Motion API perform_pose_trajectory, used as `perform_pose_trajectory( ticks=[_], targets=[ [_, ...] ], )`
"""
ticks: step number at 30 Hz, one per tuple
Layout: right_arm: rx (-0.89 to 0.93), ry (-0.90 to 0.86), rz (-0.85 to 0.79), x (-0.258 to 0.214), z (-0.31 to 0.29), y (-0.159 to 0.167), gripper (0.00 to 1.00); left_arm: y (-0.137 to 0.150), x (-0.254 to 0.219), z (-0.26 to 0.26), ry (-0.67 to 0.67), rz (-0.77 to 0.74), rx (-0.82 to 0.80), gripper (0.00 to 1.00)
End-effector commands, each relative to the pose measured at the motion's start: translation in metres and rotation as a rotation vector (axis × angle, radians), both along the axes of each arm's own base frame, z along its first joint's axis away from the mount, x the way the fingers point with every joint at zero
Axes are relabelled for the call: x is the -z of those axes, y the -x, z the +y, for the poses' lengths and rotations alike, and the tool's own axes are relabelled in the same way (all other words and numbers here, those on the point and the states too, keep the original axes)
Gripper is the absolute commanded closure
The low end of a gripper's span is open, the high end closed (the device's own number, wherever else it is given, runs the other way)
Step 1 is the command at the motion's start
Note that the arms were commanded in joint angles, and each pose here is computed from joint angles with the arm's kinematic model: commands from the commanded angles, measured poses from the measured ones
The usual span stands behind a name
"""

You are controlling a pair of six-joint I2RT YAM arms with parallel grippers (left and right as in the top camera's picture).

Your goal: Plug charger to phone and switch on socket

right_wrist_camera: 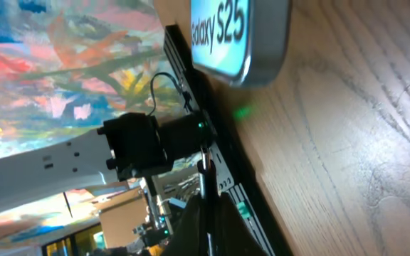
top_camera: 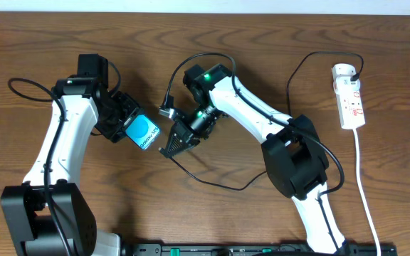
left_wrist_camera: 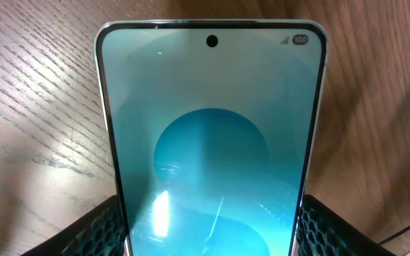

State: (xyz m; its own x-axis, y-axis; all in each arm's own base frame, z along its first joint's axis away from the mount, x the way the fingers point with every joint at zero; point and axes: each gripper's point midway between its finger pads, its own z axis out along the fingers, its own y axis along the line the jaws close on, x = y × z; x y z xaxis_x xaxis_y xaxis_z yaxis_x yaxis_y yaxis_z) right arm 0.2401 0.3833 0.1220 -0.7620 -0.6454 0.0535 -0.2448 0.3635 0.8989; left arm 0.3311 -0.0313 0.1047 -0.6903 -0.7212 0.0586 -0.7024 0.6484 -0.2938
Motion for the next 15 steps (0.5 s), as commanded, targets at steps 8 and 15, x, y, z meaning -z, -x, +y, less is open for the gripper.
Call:
perform_pose_trajectory(
  ticks=[8, 15],
  targets=[
    [0.046, 0.063, 0.028, 0.01, 0.003, -0.0058, 0.99, -0.0082, -0.0071, -0.0048, -0.012, -0.041, 0.01, 0.93],
    [0.05, 0.06, 0.024, 0.0102, 0.0041, -0.0073, 0.99, -0.0063, -0.0067, -0.0049, -0.012, -0.033, 0.011, 0.93]
  ],
)
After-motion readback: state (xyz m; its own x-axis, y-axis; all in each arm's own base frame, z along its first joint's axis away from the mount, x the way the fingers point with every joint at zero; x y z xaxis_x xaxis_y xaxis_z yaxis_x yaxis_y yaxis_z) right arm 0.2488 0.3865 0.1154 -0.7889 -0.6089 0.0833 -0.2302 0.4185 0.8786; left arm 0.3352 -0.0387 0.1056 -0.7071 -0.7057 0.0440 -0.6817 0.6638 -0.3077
